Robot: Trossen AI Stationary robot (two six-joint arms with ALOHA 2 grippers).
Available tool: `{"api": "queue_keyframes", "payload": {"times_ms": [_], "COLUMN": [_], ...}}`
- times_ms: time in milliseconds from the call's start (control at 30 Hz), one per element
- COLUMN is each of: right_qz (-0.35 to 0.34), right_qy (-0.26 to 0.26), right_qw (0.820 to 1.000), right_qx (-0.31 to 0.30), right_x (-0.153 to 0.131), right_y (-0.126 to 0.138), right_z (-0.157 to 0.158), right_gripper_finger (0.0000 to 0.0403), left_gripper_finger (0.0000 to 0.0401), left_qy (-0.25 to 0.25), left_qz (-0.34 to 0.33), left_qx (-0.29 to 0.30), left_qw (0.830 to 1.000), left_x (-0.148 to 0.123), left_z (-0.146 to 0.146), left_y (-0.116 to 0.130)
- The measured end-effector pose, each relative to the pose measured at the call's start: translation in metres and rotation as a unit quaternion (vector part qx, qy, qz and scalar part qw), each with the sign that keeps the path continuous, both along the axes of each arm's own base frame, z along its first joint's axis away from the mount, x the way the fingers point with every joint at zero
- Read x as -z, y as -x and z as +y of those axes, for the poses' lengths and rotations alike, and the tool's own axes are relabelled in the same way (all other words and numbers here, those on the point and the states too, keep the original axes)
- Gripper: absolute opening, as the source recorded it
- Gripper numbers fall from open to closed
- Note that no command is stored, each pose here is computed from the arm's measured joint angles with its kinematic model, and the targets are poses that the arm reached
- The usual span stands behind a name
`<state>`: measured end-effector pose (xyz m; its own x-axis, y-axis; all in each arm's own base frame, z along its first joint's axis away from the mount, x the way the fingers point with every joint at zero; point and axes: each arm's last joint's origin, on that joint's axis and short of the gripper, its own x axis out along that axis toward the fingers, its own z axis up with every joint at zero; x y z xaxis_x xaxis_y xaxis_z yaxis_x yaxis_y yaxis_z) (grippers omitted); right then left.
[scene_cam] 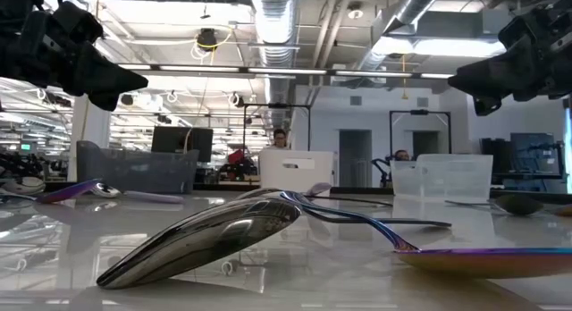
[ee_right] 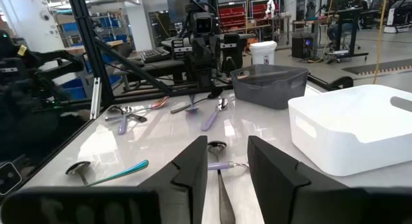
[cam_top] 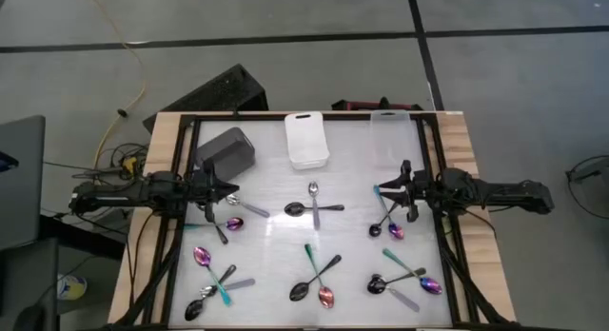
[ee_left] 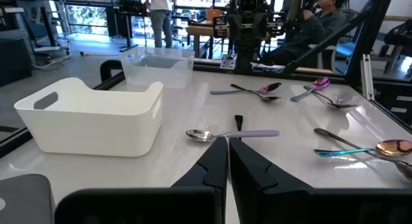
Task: Sort silverware by color (type)
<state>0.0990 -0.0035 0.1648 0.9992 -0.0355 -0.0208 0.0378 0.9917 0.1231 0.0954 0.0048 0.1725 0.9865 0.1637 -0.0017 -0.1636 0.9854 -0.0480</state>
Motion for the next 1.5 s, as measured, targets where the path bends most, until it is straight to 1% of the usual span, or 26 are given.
{"api": "queue_keyframes", "payload": {"times_ms": [833, 900, 1000, 1033, 1100, 1200, 1267, 1367, 1500], "right_qz": [0.000, 0.000, 0.000, 0.000, 0.000, 0.000, 0.000, 0.000, 0.000], "right_qy": [0.000, 0.000, 0.000, 0.000, 0.000, 0.000, 0.000, 0.000, 0.000], "right_qw": [1.000, 1.000, 1.000, 1.000, 1.000, 1.000, 1.000, 1.000, 1.000], "right_qx": [0.000, 0.000, 0.000, 0.000, 0.000, 0.000, 0.000, 0.000, 0.000], "right_x": [0.0000, 0.0000, 0.0000, 0.0000, 0.0000, 0.0000, 0.0000, 0.0000, 0.0001], "right_y": [0.0000, 0.0000, 0.0000, 0.0000, 0.0000, 0.0000, 0.0000, 0.0000, 0.0000], "right_z": [0.0000, 0.0000, 0.0000, 0.0000, 0.0000, 0.0000, 0.0000, 0.0000, 0.0000], "right_gripper_finger": [0.0134, 0.0134, 0.0134, 0.0134, 0.0134, 0.0134, 0.0134, 0.0134, 0.0134], "left_gripper_finger": [0.0000, 0.0000, 0.0000, 0.0000, 0.0000, 0.0000, 0.0000, 0.0000, 0.0000], "left_qy": [0.004, 0.035, 0.111, 0.126, 0.136, 0.137, 0.145, 0.145, 0.100], "left_qz": [-0.001, -0.005, -0.013, -0.016, -0.018, -0.023, -0.034, -0.052, -0.098], "left_qx": [0.000, 0.005, 0.023, 0.023, 0.017, 0.005, -0.007, -0.014, -0.027], "left_qw": [1.000, 0.999, 0.993, 0.992, 0.990, 0.990, 0.989, 0.988, 0.990], "left_x": [0.0000, 0.0001, 0.0005, 0.0004, 0.0005, 0.0001, 0.0000, 0.0004, -0.0086], "left_z": [0.0000, -0.0003, -0.0013, -0.0013, -0.0010, -0.0003, 0.0004, 0.0010, 0.0021], "left_y": [0.0000, 0.0000, -0.0002, -0.0002, -0.0002, -0.0001, -0.0004, -0.0011, -0.0009]}}
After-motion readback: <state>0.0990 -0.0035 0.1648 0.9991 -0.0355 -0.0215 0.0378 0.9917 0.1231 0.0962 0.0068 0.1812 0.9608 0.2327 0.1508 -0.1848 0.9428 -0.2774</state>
